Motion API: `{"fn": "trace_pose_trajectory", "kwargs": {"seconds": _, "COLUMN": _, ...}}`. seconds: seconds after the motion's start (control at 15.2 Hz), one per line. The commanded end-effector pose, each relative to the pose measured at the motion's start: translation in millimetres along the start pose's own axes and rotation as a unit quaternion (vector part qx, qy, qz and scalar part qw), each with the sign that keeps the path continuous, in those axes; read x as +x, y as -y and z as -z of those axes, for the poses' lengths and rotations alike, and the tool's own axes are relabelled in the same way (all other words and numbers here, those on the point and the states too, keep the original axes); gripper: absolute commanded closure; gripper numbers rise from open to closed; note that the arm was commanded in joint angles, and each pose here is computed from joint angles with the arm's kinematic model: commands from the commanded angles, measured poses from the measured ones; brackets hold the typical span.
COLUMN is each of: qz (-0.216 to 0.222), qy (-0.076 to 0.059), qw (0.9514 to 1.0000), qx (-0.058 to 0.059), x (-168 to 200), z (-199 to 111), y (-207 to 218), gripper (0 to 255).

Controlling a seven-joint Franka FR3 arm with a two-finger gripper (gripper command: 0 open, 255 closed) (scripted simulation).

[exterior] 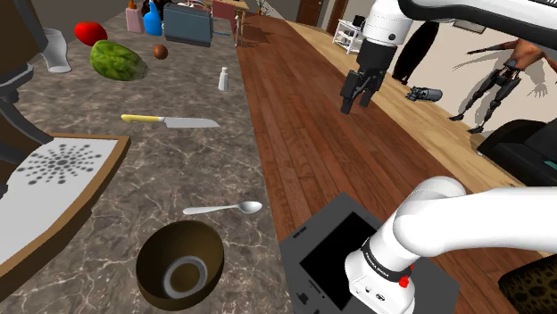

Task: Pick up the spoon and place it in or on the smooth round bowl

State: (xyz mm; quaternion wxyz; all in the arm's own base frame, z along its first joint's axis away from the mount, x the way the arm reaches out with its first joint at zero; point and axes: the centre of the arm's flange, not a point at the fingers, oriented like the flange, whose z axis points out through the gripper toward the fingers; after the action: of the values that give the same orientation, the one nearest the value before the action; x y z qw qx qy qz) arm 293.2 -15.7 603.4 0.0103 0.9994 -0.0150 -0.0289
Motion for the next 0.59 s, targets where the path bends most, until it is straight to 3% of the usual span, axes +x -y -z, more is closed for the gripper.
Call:
{"fn": "trace_pose_trajectory", "kwargs": {"seconds": 0.0, "qz": 0.000, "qy": 0.000, "qw": 1.0000, "qx": 0.000, "x": 0, "z": 0, "y": 0, "gripper": 0}}
{"fn": "trace_pose_trajectory", "kwargs": {"seconds": 0.26, "qz": 0.053, "qy": -0.014, "qw": 0.9984, "qx": 0.013, "x": 19, "z": -32, "y": 30, "gripper": 0}}
{"fn": "trace_pose_trajectory", "kwargs": {"seconds": 0.53, "qz": 0.106, "qy": -0.028, "qw": 0.9936, "qx": 0.026, "x": 36, "z": -64, "y": 63, "gripper": 0}}
